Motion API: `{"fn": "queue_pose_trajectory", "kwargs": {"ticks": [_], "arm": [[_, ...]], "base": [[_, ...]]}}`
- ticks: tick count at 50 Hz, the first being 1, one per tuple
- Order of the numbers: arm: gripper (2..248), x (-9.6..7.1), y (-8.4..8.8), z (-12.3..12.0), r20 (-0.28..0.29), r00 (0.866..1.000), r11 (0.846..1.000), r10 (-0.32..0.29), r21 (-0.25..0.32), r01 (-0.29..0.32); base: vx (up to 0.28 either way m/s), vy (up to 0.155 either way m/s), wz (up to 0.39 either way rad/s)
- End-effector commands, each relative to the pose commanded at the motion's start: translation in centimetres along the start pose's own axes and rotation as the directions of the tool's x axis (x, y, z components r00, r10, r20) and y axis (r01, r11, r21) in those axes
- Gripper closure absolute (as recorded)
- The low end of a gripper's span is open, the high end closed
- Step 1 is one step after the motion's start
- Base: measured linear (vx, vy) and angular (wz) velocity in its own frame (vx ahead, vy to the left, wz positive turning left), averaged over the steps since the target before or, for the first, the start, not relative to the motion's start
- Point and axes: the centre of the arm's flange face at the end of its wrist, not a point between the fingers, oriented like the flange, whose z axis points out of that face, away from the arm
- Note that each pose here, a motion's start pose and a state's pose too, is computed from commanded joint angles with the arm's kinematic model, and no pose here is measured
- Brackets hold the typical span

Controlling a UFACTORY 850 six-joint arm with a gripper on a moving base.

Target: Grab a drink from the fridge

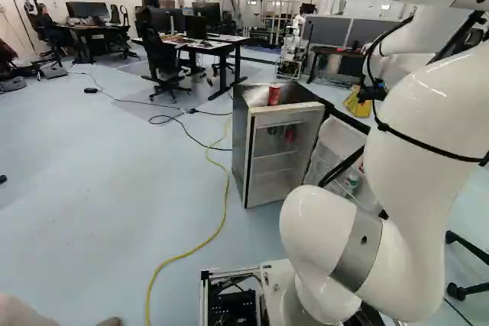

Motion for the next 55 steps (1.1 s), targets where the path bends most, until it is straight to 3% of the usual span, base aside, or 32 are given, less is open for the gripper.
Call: {"fn": "queue_pose_trajectory", "kwargs": {"ticks": [28,55], "arm": [[3,1.8,3.4,2.7,0.087,0.995,0.998,0.049,-0.045,-0.045],[3,3.5,6.4,5.3,0.183,0.979,0.993,0.095,-0.081,-0.081]], "base": [[0.000,0.000,0.000],[0.000,0.000,0.000]]}}
